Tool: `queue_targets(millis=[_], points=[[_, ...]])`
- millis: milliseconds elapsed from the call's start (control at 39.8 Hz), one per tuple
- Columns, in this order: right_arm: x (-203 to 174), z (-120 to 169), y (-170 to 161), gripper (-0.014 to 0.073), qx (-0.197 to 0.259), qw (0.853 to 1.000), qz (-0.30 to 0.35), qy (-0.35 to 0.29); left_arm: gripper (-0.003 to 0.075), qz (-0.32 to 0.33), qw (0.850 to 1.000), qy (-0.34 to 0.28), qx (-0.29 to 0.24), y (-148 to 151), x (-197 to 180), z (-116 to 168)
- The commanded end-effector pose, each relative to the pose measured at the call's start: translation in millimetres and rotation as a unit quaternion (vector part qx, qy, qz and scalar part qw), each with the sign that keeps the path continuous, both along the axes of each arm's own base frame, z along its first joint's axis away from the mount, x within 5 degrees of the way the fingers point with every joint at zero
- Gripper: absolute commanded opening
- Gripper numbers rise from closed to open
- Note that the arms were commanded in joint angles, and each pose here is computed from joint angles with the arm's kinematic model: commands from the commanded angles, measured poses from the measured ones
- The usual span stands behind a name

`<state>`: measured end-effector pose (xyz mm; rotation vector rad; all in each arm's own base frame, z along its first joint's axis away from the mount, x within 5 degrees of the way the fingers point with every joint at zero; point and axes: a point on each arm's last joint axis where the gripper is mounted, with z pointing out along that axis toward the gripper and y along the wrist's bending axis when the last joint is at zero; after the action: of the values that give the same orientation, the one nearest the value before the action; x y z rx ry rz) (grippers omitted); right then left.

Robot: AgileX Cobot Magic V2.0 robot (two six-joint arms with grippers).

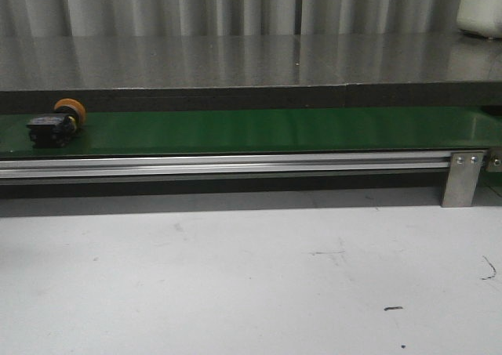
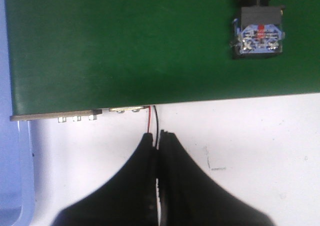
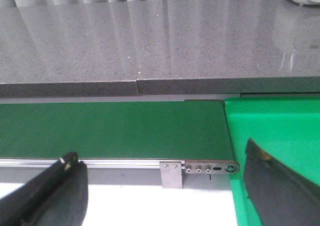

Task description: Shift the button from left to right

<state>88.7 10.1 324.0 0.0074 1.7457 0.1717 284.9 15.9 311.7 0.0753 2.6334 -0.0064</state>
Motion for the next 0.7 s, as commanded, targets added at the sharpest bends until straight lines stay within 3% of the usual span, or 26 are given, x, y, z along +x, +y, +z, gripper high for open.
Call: queue_targets(millis=[0, 201, 327, 528, 679], points=[[1, 19, -1, 0.0646, -0.001, 0.998, -0.004, -0.055, -0.0021, 0.011, 0.991, -0.137, 0.001, -3, -28, 18], [1, 19, -1, 0.0646, -0.001, 0.998, -0.004, -0.055, -0.0021, 0.02, 0.968, -0.252, 0.009, -6, -92, 7], [1, 19, -1, 0.0646, -0.001, 0.998, -0.004, -0.055, -0.0021, 0.023, 0.945, -0.325, 0.015, -8, -127, 0], [1, 19, -1, 0.0646, -0.001, 0.998, -0.004, -0.055, -0.0021, 0.027, 0.883, -0.468, 0.023, -11, -188, -4], [1, 19, -1, 0.0646, -0.001, 0.998, -0.004, -0.055, -0.0021, 0.026, 0.866, -0.499, 0.023, -13, -218, -17]])
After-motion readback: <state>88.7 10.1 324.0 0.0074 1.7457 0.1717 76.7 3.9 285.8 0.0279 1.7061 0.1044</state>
